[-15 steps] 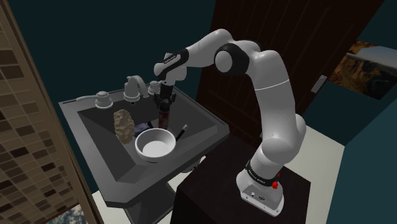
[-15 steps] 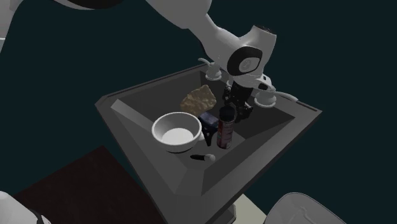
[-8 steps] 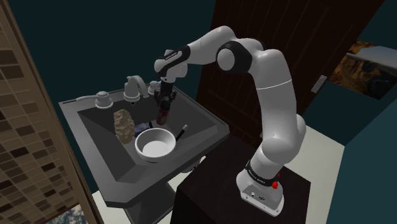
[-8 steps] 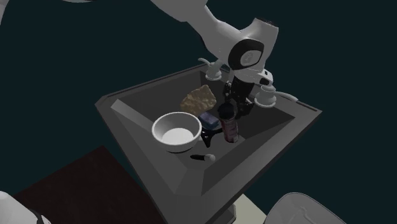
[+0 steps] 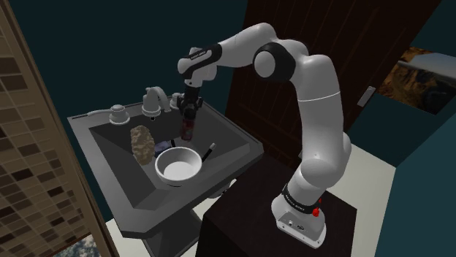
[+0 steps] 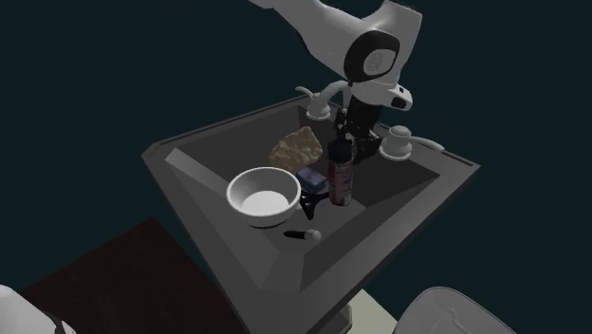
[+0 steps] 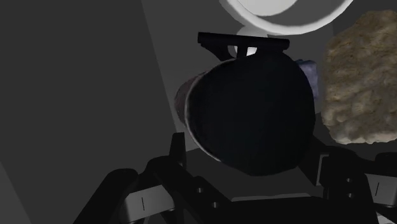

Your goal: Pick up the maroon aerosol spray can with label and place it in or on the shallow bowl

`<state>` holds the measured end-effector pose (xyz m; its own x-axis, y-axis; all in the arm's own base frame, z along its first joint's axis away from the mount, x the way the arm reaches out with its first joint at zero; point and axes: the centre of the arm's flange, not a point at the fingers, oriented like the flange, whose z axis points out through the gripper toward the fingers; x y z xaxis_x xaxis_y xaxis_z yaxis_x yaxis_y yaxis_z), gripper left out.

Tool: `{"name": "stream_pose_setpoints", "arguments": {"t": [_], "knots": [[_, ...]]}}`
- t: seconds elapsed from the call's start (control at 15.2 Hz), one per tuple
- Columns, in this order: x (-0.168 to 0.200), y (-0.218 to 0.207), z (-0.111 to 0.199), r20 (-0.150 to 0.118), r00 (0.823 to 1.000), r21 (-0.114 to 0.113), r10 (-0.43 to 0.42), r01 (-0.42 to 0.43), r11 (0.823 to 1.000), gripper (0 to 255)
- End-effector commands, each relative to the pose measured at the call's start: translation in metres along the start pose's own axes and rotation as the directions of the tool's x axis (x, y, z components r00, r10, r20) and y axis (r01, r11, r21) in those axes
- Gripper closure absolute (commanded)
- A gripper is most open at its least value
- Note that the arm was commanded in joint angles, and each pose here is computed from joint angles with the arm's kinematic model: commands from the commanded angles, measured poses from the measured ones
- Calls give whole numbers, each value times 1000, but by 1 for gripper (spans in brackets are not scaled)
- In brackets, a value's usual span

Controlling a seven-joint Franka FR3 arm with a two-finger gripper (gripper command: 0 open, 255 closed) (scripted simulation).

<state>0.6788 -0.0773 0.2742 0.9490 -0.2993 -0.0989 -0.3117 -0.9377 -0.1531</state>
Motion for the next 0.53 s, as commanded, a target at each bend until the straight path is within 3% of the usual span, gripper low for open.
{"name": "stream_pose_setpoints", "arguments": {"t": [0.0,0.46], "knots": [[-2,-1,-11,0,1000,0,0,0,1000,255],[-6,-7,-48,0,1000,0,0,0,1000,255]]}}
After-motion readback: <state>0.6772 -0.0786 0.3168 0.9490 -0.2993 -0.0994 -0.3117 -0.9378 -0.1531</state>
